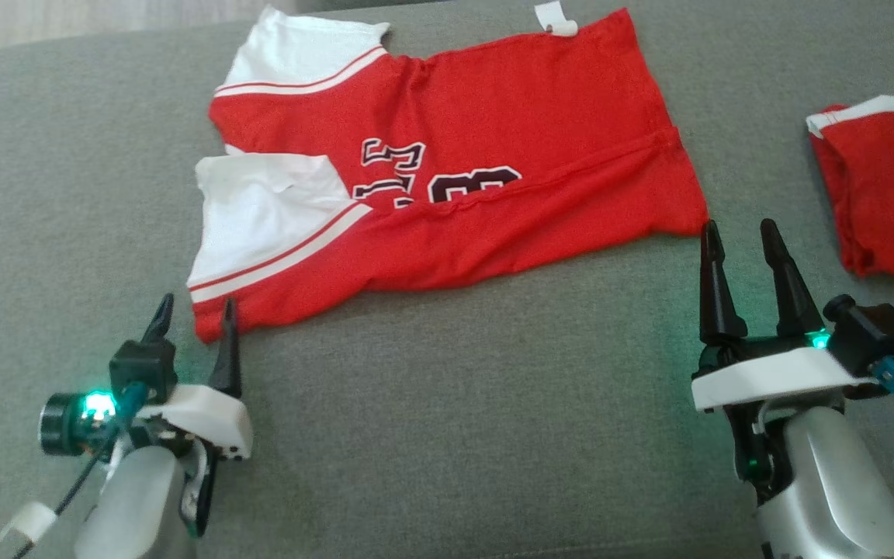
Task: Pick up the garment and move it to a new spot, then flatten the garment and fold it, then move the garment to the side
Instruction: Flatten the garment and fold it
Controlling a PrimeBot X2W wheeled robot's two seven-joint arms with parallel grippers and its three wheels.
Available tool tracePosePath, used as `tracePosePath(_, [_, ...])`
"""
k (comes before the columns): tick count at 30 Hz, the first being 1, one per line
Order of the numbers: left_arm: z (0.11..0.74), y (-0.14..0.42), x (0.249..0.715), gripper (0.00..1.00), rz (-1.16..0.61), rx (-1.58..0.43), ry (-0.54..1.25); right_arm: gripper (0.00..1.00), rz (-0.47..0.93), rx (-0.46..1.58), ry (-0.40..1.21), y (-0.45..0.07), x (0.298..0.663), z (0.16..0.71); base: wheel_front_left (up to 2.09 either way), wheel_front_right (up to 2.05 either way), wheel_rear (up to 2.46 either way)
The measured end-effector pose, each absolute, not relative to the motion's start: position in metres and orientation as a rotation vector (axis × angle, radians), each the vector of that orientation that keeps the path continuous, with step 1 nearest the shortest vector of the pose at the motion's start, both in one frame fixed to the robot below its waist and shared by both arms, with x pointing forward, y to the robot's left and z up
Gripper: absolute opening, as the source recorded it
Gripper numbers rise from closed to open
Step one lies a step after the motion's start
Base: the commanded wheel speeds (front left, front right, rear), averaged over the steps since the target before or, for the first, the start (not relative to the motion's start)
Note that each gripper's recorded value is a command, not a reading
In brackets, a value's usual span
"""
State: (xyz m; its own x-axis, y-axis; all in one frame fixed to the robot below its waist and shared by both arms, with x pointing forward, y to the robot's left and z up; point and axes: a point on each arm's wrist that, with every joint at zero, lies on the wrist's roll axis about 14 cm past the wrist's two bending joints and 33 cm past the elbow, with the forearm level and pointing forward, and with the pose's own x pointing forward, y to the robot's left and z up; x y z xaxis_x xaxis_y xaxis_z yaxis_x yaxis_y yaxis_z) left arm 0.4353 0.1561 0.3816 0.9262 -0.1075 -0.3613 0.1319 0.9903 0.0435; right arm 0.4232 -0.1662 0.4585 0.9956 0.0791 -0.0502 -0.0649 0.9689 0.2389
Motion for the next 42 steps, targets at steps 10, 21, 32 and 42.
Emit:
tracePosePath(10, [0.349,0.157,0.448,0.93,-0.136,0.101,0.523,1.00,0.039,0.246,0.066,-0.178,0.422,0.455,0.00,0.00,0.00])
tracePosePath(21, [0.374,0.154,0.448,0.00,-0.135,0.056,0.398,1.00,0.034,0.234,0.067,-0.180,0.417,0.458,0.00,0.00,0.00])
tracePosePath(32, [0.455,0.149,0.463,0.00,-0.120,0.001,0.108,1.00,0.046,0.093,0.272,-0.183,0.430,0.421,0.00,0.00,0.00])
tracePosePath(42, [0.439,0.150,0.451,0.00,-0.124,0.006,0.142,1.00,0.042,0.041,0.495,-0.183,0.457,0.384,0.00,0.00,0.00])
